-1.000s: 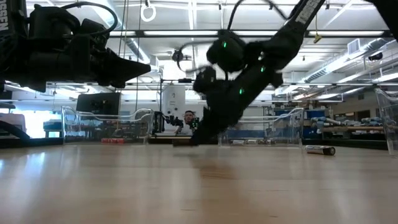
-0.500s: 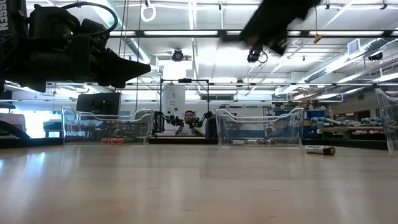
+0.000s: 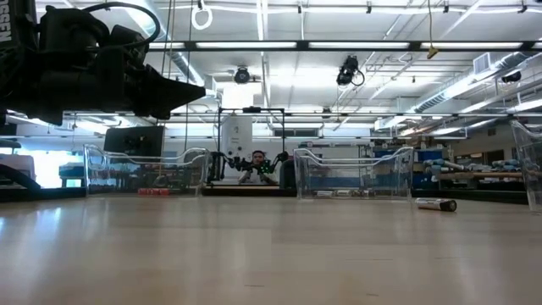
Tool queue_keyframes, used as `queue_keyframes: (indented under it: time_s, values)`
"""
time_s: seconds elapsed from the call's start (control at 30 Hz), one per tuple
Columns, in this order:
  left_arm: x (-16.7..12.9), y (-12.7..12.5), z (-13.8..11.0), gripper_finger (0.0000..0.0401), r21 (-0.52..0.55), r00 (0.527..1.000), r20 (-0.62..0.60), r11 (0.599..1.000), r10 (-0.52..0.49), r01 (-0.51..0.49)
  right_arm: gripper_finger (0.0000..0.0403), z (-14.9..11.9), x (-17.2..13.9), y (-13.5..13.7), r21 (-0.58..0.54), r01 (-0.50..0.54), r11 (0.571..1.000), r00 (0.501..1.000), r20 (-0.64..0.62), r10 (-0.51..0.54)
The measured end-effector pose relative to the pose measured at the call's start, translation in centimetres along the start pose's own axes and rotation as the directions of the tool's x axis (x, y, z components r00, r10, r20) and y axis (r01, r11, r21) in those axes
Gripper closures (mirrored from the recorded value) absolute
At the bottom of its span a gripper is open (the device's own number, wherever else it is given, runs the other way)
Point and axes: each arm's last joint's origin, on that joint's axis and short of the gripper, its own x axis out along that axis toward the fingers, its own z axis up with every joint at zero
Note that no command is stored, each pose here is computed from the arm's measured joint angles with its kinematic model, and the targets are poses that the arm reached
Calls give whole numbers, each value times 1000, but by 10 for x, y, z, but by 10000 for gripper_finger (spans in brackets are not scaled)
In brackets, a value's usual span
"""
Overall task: Sort batteries
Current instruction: Put the brown battery into the bottom right transparent bin
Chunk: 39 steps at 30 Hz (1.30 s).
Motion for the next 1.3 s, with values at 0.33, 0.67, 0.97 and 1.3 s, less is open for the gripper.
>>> queue_keyframes:
  time_s: [0.33,0.67,0.97,1.3]
  values:
    - [0,0,0,396,0,1000,-2,1000,3,-3,340,-33,17,-27,147,217,965,964,-191,-187]
    - [0,0,0,396,0,1000,-2,1000,3,-3,340,-49,33,-42,118,304,945,890,-388,-238]
    - [0,0,0,396,-1,1000,-2,1000,3,-3,340,-58,26,-56,102,462,881,815,-440,-377]
    - [0,0,0,396,0,1000,-3,1000,13,-13,340,-44,23,-35,128,260,957,950,-213,-230]
